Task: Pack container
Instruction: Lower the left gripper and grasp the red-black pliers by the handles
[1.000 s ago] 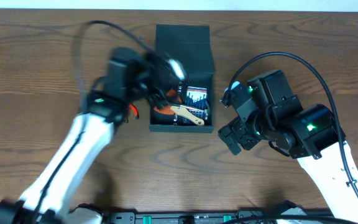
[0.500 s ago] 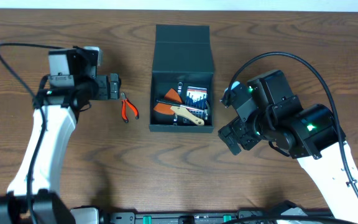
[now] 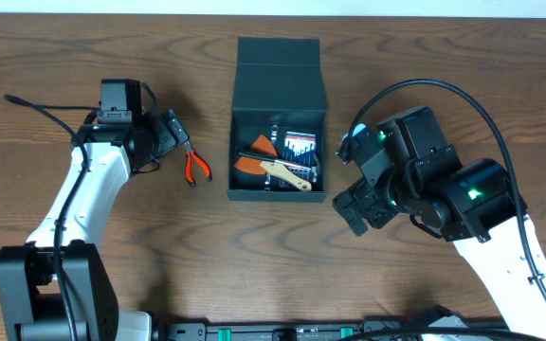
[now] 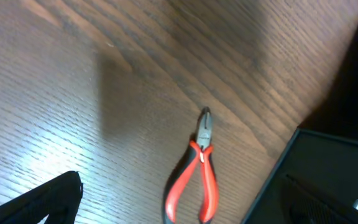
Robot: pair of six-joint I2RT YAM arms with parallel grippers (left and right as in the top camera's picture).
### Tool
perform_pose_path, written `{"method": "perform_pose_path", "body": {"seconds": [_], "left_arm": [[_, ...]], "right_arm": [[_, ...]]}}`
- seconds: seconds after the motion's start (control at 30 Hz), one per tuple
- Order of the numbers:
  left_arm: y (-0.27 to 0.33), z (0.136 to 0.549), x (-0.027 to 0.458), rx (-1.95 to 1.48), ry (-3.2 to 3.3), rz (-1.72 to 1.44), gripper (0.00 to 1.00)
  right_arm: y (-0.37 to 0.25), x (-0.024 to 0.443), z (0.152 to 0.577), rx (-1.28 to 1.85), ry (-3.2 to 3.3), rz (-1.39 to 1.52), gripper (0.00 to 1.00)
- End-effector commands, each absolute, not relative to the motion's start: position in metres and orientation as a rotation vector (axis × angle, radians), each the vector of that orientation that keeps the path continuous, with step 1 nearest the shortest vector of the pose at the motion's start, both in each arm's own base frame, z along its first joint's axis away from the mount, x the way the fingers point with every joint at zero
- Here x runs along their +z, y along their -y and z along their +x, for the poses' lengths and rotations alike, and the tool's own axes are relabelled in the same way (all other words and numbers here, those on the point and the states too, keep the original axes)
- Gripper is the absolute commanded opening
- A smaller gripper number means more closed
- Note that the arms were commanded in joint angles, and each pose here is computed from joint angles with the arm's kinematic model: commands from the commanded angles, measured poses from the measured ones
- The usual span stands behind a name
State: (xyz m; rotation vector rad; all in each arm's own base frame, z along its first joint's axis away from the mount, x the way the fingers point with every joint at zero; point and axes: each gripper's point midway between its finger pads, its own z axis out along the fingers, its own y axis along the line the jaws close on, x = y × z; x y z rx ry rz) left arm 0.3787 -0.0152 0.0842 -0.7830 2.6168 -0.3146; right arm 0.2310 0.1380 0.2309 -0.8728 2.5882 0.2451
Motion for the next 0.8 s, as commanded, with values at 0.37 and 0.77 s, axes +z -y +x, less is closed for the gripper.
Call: {"method": "perform_pose_path", "body": {"seconds": [0.37,0.77], "left_arm": [[0.053,0.361,0.061,-0.154,-2.695,-0.814,0.99],[0.060,0.351,0.015,-0.060,-2.854,-0.668,0.99]], "right_arm": [[-0.136,0.232,0.232,0.248,-2.594,-0.840,0.99],[-0.136,0.232,0.232,0.247,-2.593,-0.840,0.99]]}}
